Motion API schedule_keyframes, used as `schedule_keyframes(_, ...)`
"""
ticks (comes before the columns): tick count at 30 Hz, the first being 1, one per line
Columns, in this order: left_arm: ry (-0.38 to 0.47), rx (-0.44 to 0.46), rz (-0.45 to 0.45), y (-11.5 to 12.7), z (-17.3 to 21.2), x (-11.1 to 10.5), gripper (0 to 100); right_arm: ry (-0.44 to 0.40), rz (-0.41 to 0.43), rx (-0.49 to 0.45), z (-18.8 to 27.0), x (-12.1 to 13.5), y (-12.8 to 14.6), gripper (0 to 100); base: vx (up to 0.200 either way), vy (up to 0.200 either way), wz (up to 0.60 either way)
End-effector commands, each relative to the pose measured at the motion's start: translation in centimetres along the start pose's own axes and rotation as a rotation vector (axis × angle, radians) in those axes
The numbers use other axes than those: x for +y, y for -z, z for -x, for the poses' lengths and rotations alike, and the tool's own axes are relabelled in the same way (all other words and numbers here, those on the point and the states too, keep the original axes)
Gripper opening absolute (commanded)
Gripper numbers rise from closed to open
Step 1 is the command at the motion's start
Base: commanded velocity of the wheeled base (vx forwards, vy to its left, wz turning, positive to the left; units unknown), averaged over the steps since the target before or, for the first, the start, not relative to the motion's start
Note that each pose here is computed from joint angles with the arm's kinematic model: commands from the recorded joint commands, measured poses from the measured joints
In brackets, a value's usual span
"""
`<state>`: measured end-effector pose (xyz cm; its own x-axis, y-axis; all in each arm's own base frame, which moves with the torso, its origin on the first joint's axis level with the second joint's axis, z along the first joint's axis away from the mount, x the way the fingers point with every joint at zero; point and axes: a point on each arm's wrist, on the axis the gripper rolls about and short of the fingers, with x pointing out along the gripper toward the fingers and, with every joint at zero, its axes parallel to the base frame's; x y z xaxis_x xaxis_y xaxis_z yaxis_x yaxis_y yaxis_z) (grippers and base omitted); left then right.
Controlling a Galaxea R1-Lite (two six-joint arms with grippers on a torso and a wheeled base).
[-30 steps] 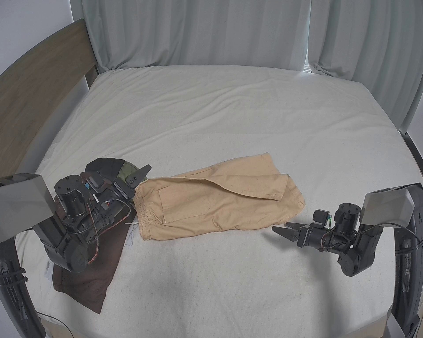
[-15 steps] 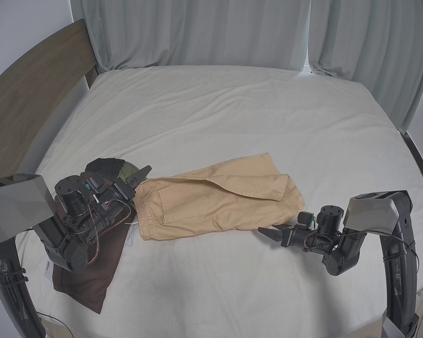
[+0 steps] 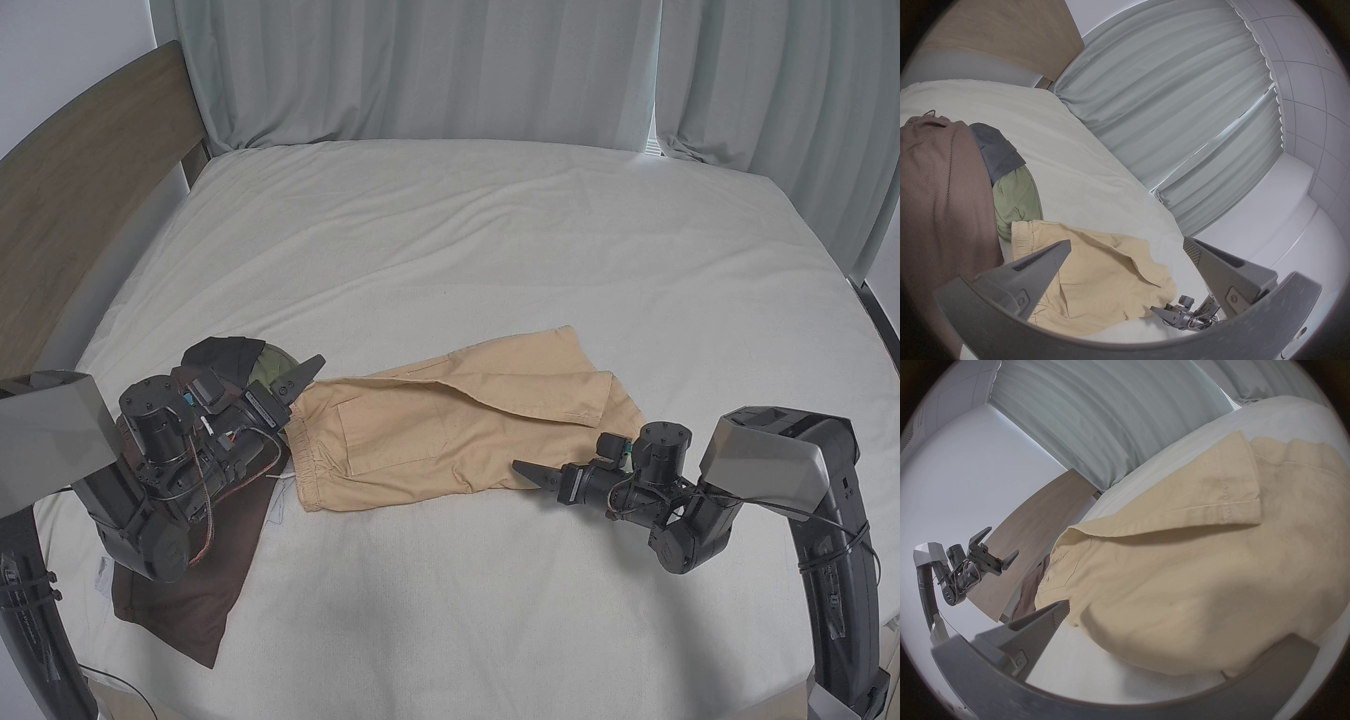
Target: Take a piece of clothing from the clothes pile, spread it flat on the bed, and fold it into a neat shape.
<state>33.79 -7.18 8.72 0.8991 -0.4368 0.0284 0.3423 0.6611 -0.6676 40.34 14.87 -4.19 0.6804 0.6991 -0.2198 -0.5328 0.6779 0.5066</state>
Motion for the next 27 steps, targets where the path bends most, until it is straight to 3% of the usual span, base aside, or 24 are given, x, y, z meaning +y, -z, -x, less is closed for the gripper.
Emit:
schedule_keyframes(1, -0.001, 0.006, 0.002, 0.2, -0.1, 0.0, 100, -0.006, -0.002, 0.003, -0.4, 0.0, 0.3, 100, 0.0, 0.0, 0.0)
schedule_keyframes(4, 0.0, 0.005, 0.001, 0.2, -0.1, 0.0, 100, 0.014, -0.002, -0.006, -0.5, -0.2, 0.5, 100, 0.0, 0.0, 0.0)
schedule_keyframes(5, 0.0, 0.005, 0.001, 0.2, -0.1, 0.0, 100, 0.026, -0.004, -0.012, -0.6, -0.4, 0.6, 0, 0.0, 0.0, 0.0)
schedule_keyframes(17, -0.003, 0.006, 0.002, 0.2, -0.1, 0.2, 100, 0.03, -0.015, -0.034, -0.7, -0.5, 0.8, 0, 0.0, 0.0, 0.0)
schedule_keyframes(27, -0.01, 0.011, 0.004, 0.4, -0.3, 0.5, 100, 0.056, -0.002, 0.012, 4.9, 2.6, 0.5, 0, 0.0, 0.0, 0.0)
